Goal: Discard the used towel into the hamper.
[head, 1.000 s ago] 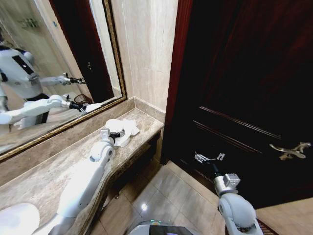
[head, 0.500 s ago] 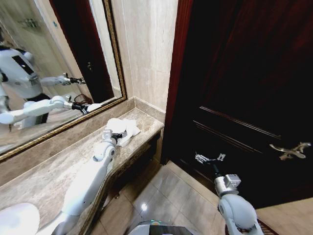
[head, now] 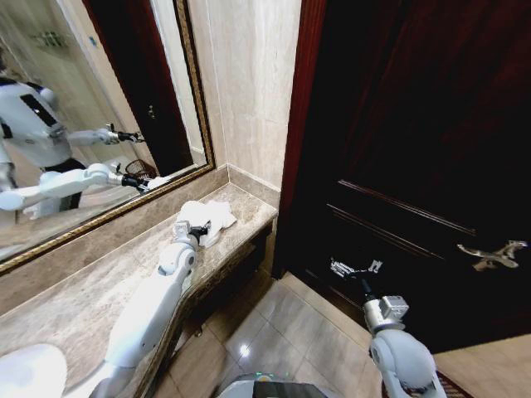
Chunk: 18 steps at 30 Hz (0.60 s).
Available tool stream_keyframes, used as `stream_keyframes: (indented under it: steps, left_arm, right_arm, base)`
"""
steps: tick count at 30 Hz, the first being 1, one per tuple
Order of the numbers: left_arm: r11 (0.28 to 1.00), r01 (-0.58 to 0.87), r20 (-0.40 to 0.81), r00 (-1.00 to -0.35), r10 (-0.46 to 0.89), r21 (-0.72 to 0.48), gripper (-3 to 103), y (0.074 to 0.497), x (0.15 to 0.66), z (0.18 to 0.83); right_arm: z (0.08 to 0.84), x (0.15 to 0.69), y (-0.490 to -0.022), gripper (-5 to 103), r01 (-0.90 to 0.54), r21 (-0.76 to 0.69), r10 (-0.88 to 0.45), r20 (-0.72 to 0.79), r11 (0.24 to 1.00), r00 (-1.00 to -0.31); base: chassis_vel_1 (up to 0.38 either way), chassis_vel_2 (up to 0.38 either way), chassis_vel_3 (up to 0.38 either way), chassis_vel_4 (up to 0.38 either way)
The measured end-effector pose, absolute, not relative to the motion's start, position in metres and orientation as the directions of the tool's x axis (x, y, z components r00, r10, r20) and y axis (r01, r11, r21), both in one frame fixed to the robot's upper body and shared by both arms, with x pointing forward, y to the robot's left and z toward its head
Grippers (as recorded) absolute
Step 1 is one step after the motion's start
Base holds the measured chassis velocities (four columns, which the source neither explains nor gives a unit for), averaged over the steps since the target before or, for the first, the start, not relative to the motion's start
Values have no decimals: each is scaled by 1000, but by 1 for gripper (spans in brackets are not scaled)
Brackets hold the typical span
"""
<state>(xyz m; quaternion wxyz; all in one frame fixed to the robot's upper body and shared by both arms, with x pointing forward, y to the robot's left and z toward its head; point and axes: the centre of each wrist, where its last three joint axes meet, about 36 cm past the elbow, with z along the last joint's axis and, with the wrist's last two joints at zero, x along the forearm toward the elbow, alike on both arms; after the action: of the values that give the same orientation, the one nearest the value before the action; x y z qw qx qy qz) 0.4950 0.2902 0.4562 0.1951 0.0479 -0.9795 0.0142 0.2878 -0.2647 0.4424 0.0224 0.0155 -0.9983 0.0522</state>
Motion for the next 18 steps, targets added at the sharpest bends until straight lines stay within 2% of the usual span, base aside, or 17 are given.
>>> stream_keyframes:
  steps: [2,3,6,12,18]
  left_arm:
    - [995,-98,382,-920,-88,-9,30,290,494,457]
    - [995,-98,382,-920,-88,-9,30,290,494,457]
    - [995,-96,377,-922,-86,-8,15,290,493,459]
    - [995,-95,370,-925,-86,-7,7,291,492,461]
    - [995,-97,349,-933,-85,-17,7,293,488,463]
  right_arm:
    - [442,288,-265,100,-34,-104,-29,46,994,-999]
    - [442,288,-265,100,-34,-104,-29,46,994,-999]
    - [442,288,-265,100,-35,-104,-31,47,994,-998]
    - [442,287,-264,100,-37,-105,-32,46,994,-998]
    - [442,287,-264,100,-39,-106,-34,46,994,-998]
  base:
    - [0,0,0,0]
    - [0,0,0,0]
    - [0,0,0,0]
    - [0,0,0,0]
    - [0,0,0,0]
